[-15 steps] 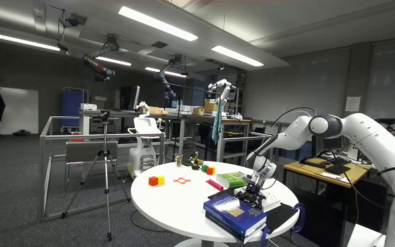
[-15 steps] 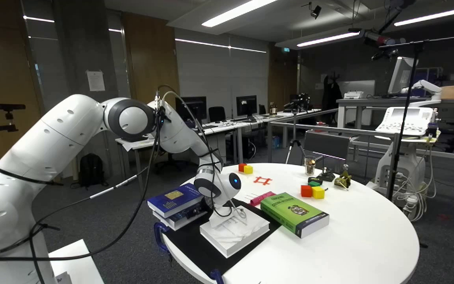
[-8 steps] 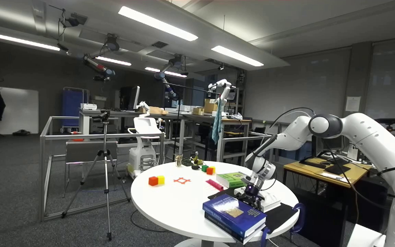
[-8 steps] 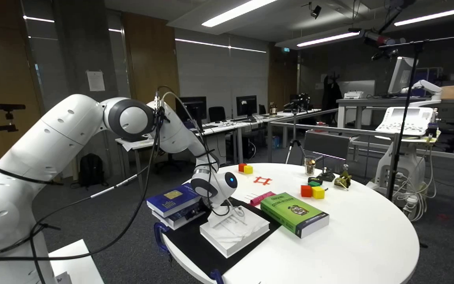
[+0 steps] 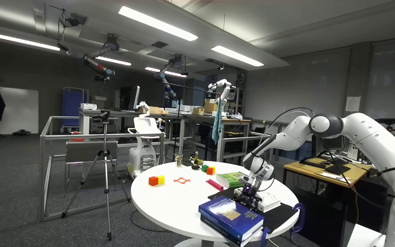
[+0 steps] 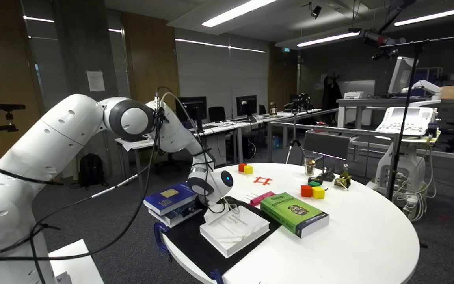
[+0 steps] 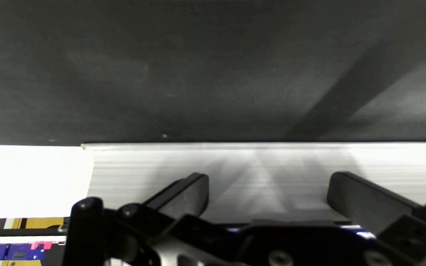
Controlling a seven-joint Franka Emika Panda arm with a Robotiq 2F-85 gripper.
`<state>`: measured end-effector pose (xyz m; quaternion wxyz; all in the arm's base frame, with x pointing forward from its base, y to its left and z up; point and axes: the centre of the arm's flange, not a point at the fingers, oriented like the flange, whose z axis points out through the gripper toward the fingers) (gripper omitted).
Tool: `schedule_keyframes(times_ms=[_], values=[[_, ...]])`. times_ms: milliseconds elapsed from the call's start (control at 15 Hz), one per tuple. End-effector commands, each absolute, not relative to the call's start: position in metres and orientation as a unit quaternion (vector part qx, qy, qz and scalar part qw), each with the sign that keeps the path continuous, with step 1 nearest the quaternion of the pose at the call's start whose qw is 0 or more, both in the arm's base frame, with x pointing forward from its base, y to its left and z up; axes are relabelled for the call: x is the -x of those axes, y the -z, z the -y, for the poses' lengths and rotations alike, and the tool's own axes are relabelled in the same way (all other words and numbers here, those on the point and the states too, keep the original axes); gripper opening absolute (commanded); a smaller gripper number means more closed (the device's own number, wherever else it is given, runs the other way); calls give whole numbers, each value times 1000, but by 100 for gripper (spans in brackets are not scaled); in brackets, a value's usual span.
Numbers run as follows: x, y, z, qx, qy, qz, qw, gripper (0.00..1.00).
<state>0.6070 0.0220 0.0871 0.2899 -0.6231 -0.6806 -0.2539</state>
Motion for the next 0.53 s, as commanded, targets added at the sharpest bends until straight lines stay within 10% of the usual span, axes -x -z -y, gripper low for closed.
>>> schedule_keyframes(times_ms=[0,467], values=[[-594,-106,-41,614,261,690,281,100],[-591,-122,-44,613,240,712,245,100]])
